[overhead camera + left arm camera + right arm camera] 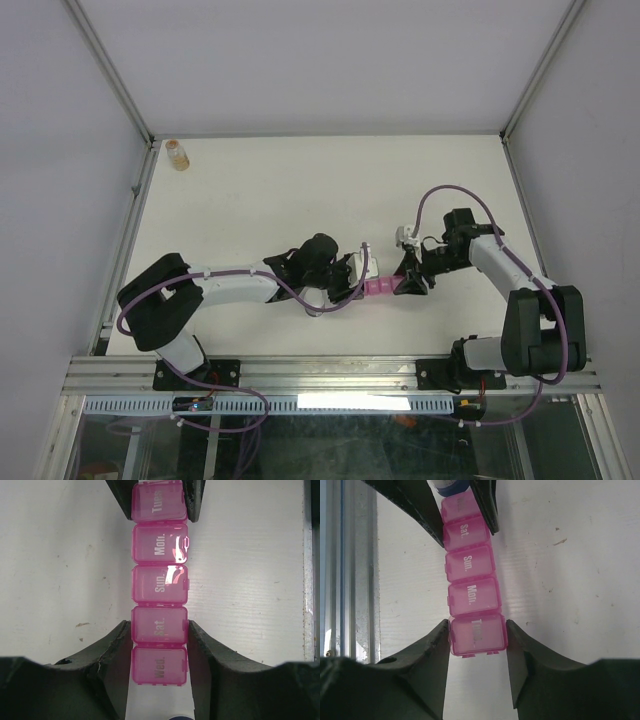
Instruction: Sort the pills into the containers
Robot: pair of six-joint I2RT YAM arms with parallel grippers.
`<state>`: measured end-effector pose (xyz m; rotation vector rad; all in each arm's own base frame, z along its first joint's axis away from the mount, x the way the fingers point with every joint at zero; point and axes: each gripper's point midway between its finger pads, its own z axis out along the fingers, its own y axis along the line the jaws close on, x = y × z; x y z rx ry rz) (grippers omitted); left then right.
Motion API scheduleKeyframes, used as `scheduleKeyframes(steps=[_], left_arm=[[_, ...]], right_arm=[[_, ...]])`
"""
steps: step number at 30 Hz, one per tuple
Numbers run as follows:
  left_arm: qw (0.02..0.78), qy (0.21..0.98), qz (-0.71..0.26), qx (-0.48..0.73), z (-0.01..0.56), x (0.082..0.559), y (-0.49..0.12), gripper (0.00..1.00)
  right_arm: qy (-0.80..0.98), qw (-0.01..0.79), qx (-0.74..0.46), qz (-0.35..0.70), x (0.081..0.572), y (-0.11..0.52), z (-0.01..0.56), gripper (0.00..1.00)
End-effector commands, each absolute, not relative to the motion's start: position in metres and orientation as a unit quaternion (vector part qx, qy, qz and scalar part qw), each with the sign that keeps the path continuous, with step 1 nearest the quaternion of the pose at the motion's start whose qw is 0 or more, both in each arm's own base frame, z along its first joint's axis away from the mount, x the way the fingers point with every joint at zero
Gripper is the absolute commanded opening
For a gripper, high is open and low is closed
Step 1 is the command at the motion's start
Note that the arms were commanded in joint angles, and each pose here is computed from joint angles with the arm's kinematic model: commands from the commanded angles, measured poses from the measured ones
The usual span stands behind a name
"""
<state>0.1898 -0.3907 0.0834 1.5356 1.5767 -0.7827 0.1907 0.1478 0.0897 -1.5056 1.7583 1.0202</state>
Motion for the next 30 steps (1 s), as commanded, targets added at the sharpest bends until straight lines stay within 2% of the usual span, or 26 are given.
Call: scheduleKeyframes(steps=[1,2,4,7,10,15,20,25,30], left_arm=[[0.426,0.581,-0.322,0.614,0.112,0.189,-0.398,0.12],[0.426,0.58,-0.323,0.615,0.112,0.189,-0.398,0.12],[0.425,0.578,-0.325,0.616,0.113,0.189,-0.399,0.11],[0.422,0.579,-0.326,0.617,0.112,0.188,-0.4,0.12],[0.418,0.58,-0.327,0.618,0.111,0.188,-0.4,0.12],[0.417,0.58,-0.33,0.617,0.112,0.188,-0.402,0.11],[0.421,0.579,-0.329,0.616,0.115,0.19,-0.403,0.12],[0.423,0.581,-0.325,0.615,0.114,0.193,-0.405,0.11],[0.424,0.591,-0.311,0.612,0.111,0.2,-0.403,0.11]], right_arm=[[0.678,0.317,-0.534,0.395,0.202,0.155,0.108,0.36],[0.685,0.32,-0.528,0.387,0.206,0.154,0.108,0.44],[0.699,0.328,-0.517,0.369,0.215,0.152,0.108,0.52],[0.715,0.348,-0.502,0.341,0.227,0.148,0.112,0.6],[0.719,0.361,-0.491,0.335,0.231,0.147,0.119,0.65],[0.75,0.364,-0.463,0.3,0.246,0.138,0.113,0.64],[0.777,0.349,-0.435,0.292,0.254,0.134,0.107,0.56],[0.81,0.319,-0.411,0.269,0.262,0.129,0.092,0.51],[0.832,0.275,-0.415,0.243,0.262,0.127,0.074,0.49]])
